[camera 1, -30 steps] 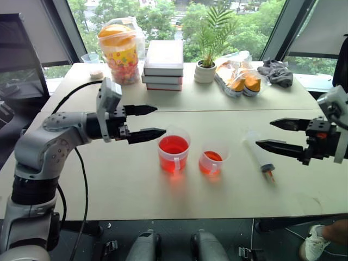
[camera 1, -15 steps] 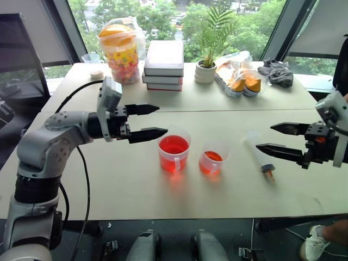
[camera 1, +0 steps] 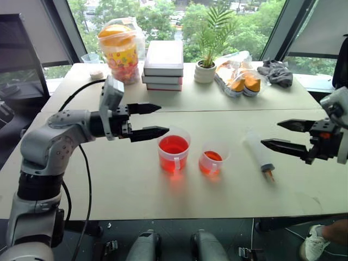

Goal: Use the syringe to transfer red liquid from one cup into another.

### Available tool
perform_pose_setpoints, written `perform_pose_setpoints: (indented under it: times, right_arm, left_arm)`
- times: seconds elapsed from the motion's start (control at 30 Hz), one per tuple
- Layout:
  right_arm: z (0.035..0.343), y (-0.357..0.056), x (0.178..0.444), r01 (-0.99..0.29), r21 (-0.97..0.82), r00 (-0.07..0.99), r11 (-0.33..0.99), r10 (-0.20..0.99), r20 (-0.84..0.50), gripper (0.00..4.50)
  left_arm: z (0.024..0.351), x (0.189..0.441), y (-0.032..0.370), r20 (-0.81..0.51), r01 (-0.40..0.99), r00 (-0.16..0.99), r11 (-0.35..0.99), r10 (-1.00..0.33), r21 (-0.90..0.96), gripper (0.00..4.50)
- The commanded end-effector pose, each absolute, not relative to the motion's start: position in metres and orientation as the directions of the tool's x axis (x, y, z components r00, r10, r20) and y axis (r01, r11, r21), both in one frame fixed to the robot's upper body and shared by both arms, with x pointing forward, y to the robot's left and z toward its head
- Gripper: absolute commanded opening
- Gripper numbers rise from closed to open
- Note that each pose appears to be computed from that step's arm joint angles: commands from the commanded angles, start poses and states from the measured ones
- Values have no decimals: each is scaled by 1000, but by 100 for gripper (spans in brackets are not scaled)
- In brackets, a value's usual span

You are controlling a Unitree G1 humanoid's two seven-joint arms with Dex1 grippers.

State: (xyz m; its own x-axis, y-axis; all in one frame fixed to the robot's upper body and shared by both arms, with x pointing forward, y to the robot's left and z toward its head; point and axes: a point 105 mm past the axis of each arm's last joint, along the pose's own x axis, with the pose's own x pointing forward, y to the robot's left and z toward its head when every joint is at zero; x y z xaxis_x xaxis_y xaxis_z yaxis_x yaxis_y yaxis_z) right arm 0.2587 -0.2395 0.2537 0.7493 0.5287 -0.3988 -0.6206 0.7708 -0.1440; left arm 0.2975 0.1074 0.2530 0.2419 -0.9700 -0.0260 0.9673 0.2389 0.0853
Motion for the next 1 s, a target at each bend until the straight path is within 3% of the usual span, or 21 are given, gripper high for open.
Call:
perform_pose_setpoints:
  times: [0.03,0.27,0.53,0.83,0.93,1.0]
  right_arm:
    - [246,-253,275,-550,-83,765,831,462,-450,442]
    - [201,-280,322,-374,21,703,927,298,-646,442]
    - [162,-283,348,-404,-34,592,914,233,-772,442]
    - [135,-271,354,-481,-10,494,877,261,-829,442]
    - [131,-267,356,-492,-10,488,871,266,-831,352]
    - [129,-266,357,-494,-16,489,869,263,-832,252]
  left_arm:
    - [263,300,104,-14,963,230,225,-973,149,450]
    - [262,303,94,-22,970,184,178,-983,167,450]
    - [262,301,94,-6,964,201,197,-980,177,450]
    - [260,297,98,13,954,241,239,-971,180,450]
    - [259,299,96,14,952,245,243,-970,187,450]
    - [259,299,94,17,953,239,238,-971,188,450]
